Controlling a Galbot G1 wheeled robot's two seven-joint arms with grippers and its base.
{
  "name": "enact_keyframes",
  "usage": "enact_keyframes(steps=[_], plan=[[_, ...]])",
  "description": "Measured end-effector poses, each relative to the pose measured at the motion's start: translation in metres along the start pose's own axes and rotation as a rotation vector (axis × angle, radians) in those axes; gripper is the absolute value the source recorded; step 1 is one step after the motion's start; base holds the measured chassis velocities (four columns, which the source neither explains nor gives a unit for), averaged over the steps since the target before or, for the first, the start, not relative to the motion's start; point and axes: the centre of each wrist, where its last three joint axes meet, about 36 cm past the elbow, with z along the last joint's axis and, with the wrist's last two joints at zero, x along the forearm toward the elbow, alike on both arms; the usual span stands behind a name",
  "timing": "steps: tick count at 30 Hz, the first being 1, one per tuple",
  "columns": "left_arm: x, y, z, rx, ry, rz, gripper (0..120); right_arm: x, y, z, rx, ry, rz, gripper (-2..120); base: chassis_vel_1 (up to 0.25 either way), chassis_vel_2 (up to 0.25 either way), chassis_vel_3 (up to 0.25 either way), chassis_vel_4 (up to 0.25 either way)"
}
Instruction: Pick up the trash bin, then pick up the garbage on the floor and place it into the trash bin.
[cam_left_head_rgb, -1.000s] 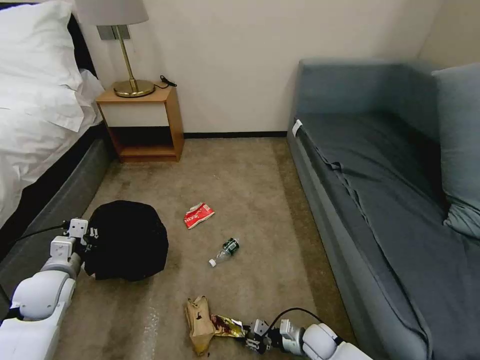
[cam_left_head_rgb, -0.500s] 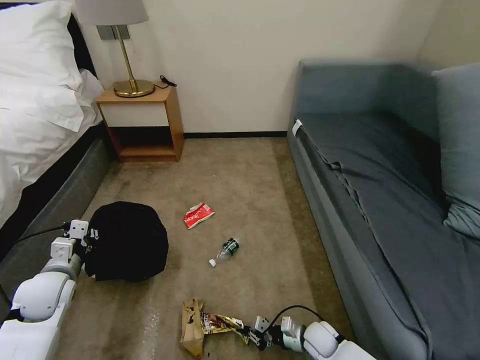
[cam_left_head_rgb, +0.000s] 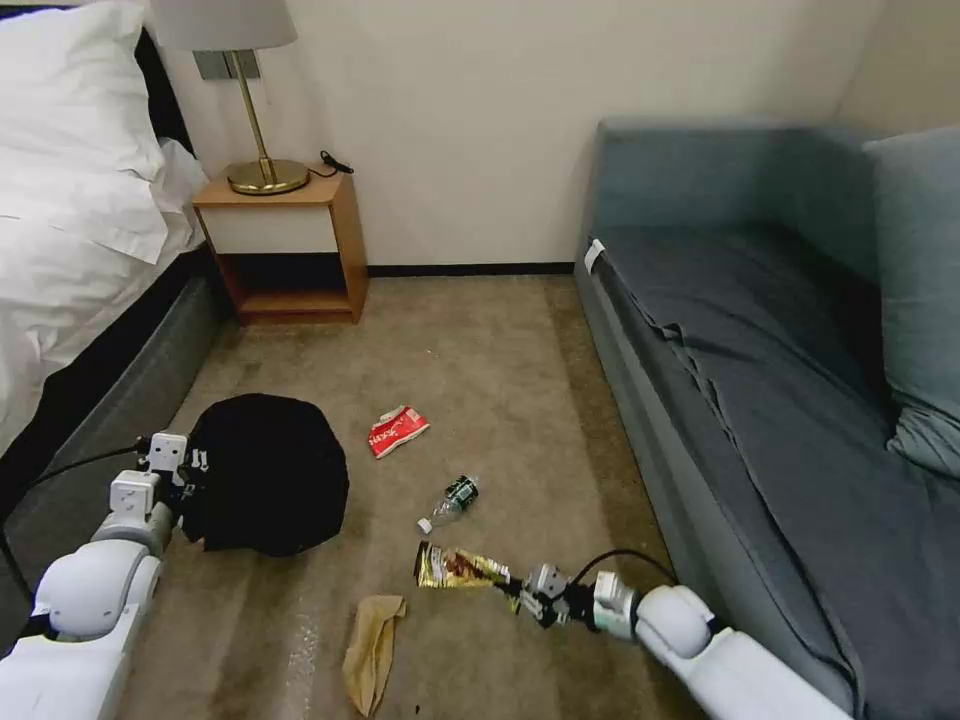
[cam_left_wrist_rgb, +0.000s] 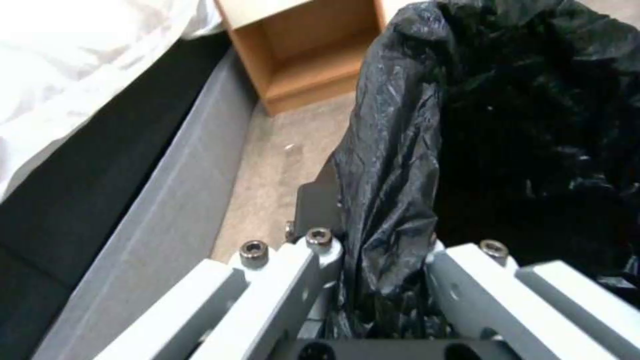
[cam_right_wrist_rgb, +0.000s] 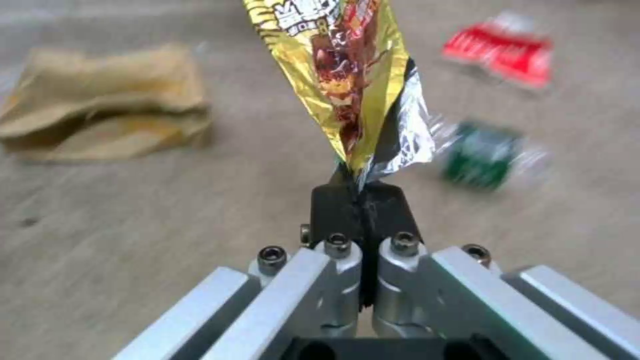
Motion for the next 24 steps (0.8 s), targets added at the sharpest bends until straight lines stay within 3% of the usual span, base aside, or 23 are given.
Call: enact_keyframes(steps=[4,14,22,24], plan=[[0.000,-0.005,-0.006,0.002,-0.022,0.018,4,0.005,-0.018,-0.020,0.027,-0.035,0.023,0,0.000,0.000,0.000,0.000],[-0.007,-0.028,-0.015,0.015,-0.085,0.097,4,-0.011,-0.078,-0.133,0.095,-0.188,0.056,0,0.000,0.000,0.000,0.000],[-0.013,-0.039,-0.023,0.017,-0.105,0.124,4,-0.044,-0.086,-0.173,0.107,-0.206,0.016,0,0.000,0.000,0.000,0.000],[-0.015,-0.042,-0.026,0.021,-0.114,0.132,4,-0.069,-0.081,-0.185,0.112,-0.201,-0.007,0,0.000,0.000,0.000,0.000]])
